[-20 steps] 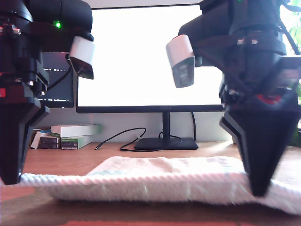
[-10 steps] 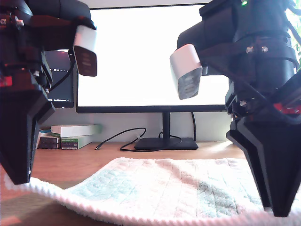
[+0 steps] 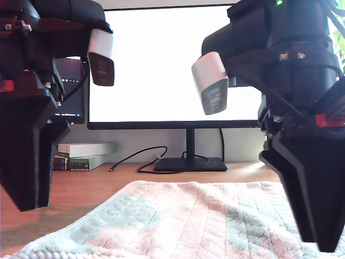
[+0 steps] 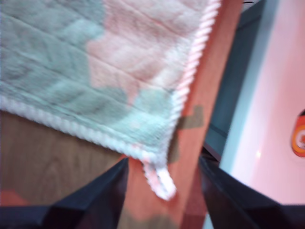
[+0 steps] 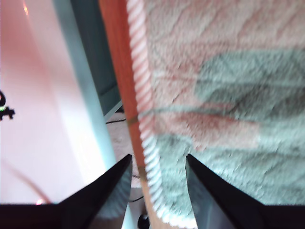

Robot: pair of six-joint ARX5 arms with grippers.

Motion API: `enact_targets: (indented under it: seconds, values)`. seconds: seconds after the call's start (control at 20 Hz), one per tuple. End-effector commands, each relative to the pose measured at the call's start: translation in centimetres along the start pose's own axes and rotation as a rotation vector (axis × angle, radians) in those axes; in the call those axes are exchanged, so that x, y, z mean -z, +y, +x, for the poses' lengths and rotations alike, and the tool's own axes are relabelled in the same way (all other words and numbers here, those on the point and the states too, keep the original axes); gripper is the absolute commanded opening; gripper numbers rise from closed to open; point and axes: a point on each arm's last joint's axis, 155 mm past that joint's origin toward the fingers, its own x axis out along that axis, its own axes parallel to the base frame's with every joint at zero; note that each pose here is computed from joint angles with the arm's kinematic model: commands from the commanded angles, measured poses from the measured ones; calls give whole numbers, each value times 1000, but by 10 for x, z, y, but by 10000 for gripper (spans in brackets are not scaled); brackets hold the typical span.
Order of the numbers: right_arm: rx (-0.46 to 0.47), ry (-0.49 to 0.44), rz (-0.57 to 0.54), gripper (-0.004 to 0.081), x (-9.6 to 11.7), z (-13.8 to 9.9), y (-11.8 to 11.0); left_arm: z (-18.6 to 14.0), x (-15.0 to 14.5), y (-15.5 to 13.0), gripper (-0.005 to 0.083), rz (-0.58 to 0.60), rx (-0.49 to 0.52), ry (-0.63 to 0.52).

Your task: Fold the tea towel to a neat square and place it to the right

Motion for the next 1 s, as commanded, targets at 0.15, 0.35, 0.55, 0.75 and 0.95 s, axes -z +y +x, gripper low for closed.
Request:
enact_targets:
  seconds: [0.15,0.35,0.55,0.75,0.95]
  values:
    - [27,-37,1,58,-13,-28,-5,1,-9,-4,113,-4,30,-40]
    - [63,-117,113,-3,-34,-45,-15,-2,-24,-13,-19,-84,95,-103]
    - [89,-252,297,-13,-64,-52,-31,-8,-49,14,-19,-141,-27,-203]
    - [227,-363,400,-13,-79,-71,-56,-30,-71,34,-19,-118,-150,-327]
    - [375,-492,371,-13,-86,-96,-59,-53,-80,34,-19,-92,-203,-445]
